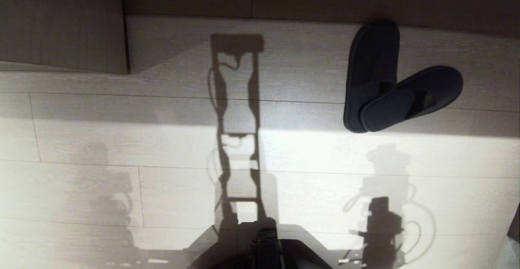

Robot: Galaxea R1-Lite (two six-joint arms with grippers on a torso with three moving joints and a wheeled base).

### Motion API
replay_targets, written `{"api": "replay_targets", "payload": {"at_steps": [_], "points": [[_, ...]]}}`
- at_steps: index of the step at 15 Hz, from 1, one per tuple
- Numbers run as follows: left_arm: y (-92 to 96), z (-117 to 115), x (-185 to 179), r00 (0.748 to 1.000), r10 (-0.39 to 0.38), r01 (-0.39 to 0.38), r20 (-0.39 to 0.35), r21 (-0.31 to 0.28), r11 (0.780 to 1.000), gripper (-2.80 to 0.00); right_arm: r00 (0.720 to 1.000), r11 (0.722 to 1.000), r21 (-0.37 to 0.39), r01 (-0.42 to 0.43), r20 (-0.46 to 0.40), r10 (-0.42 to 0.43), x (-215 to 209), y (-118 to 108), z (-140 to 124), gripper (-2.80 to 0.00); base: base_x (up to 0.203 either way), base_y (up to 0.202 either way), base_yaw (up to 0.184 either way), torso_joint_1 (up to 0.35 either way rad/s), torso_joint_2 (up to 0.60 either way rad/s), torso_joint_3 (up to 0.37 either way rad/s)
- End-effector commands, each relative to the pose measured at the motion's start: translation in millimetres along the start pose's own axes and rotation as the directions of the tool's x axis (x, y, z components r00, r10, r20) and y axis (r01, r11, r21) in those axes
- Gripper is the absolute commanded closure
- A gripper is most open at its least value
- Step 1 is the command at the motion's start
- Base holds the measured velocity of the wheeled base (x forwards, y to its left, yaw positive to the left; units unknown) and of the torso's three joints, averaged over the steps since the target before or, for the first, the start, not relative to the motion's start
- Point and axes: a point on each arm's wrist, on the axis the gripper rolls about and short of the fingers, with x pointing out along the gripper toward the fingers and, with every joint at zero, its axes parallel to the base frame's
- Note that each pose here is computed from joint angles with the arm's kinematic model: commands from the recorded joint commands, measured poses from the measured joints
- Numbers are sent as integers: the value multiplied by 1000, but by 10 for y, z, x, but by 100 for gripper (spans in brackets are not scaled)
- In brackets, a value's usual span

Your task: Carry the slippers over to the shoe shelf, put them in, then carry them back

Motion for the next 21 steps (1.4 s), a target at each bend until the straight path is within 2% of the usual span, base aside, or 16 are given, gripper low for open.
{"api": "replay_targets", "payload": {"at_steps": [1, 21], "points": [[0, 1, 0, 1000, 0, 0, 1, -1, 1000, 0, 1000, 1000, 2, 0, -10, 0, 12, 10, -125, 0, 0, 0, 0, 0, 0, 0], [0, 1, 0, 1000, 0, 0, 1, -4, 1000, 0, 1000, 1000, 16, 3, -6, -3, 12, 9, -120, 0, 0, 0, 0, 0, 0, 4]]}}
